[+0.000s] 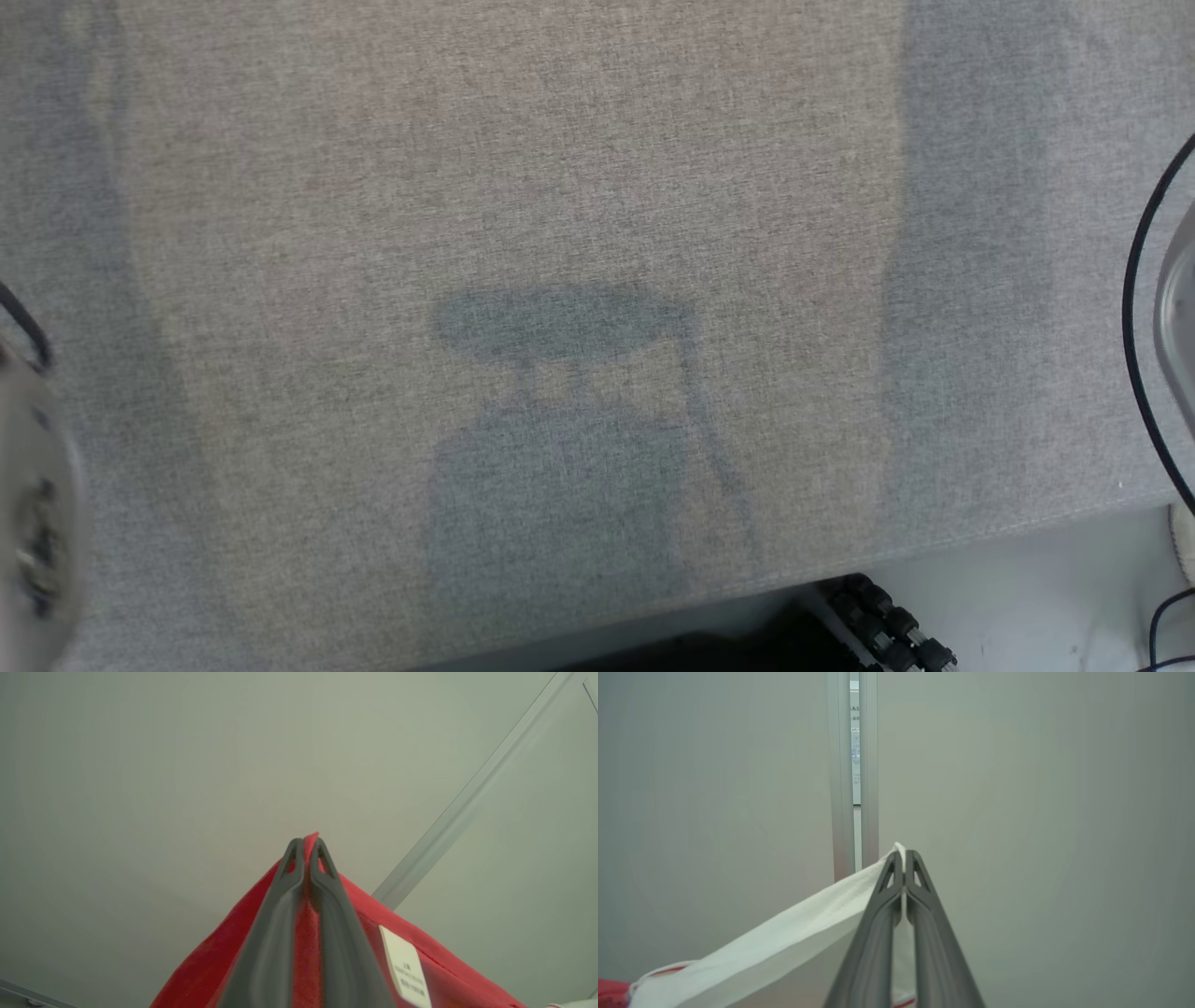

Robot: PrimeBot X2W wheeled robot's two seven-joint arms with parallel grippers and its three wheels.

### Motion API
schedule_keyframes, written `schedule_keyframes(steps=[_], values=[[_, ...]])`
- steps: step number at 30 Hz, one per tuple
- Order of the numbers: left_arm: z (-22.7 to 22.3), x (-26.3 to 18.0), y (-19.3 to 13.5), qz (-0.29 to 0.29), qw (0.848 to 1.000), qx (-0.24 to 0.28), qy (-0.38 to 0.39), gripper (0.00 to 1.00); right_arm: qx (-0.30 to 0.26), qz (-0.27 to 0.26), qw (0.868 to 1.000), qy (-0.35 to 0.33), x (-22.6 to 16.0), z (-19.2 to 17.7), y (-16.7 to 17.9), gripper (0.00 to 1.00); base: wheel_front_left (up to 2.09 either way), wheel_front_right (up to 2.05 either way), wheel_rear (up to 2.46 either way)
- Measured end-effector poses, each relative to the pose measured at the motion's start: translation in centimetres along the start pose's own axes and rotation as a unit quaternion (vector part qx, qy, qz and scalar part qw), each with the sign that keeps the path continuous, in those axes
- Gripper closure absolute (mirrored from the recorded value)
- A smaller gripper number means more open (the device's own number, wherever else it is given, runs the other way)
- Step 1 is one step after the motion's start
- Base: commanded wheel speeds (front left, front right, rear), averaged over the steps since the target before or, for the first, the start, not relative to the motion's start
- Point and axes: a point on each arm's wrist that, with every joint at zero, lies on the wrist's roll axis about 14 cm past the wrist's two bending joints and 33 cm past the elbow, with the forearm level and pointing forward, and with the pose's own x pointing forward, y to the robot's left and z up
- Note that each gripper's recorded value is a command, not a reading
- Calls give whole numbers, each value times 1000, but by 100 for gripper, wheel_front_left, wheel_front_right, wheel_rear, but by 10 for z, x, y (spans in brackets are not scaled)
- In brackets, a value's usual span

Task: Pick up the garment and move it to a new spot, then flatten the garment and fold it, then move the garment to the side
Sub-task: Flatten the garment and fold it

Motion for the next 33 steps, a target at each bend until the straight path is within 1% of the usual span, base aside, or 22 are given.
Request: schedule_keyframes(steps=[1, 2, 3, 7, 11, 14, 16, 19, 20, 21, 23, 25, 32, 33], values=[[-11, -10, 9, 8, 1000, 7, 16, 100, 3, 3, 1000, 20, -6, -13, 1, 100, 0, 0, 0], [-19, -21, 16, 18, 1000, 3, 24, 100, -1, 8, 999, 35, -12, -22, 0, 100, 0, 0, 0], [-29, -33, 25, 27, 999, 14, 41, 100, -9, 15, 999, 51, -18, -30, 1, 100, 0, 0, 0], [-49, -85, 51, 72, 995, 6, 73, 100, -1, 26, 992, 124, -55, -60, -5, 100, 0, 0, 0], [-53, -133, 60, 118, 989, -26, 86, 100, 4, 32, 982, 186, -92, -66, -17, 100, 0, 0, 0], [-47, -164, 62, 145, 985, -30, 93, 100, 11, 32, 974, 225, -120, -63, -25, 100, 0, 0, 0], [-42, -181, 58, 153, 983, -30, 96, 100, 23, 28, 972, 234, -134, -53, -29, 100, 0, 0, 0], [-33, -200, 48, 158, 982, -29, 98, 100, 23, 22, 964, 263, -158, -44, -36, 100, 0, 0, 0], [-30, -207, 44, 159, 982, -30, 99, 100, 18, 23, 958, 285, -169, -45, -37, 100, 0, 0, 0], [-27, -213, 40, 160, 982, -27, 99, 100, 15, 23, 955, 296, -179, -43, -37, 100, 0, 0, 0], [-23, -228, 34, 166, 980, -23, 104, 100, 18, 24, 941, 337, -203, -45, -35, 100, 0, 0, 0], [-18, -242, 28, 168, 979, -8, 112, 100, 7, 35, 927, 374, -228, -45, -30, 100, 0, 0, 0], [-3, -290, 10, 180, 975, 34, 128, 100, -4, 50, 891, 451, -294, -30, -20, 100, 0, 0, 0], [3, -308, 3, 183, 973, 50, 131, 100, -14, 48, 878, 475, -318, -23, -22, 100, 0, 0, 0]])
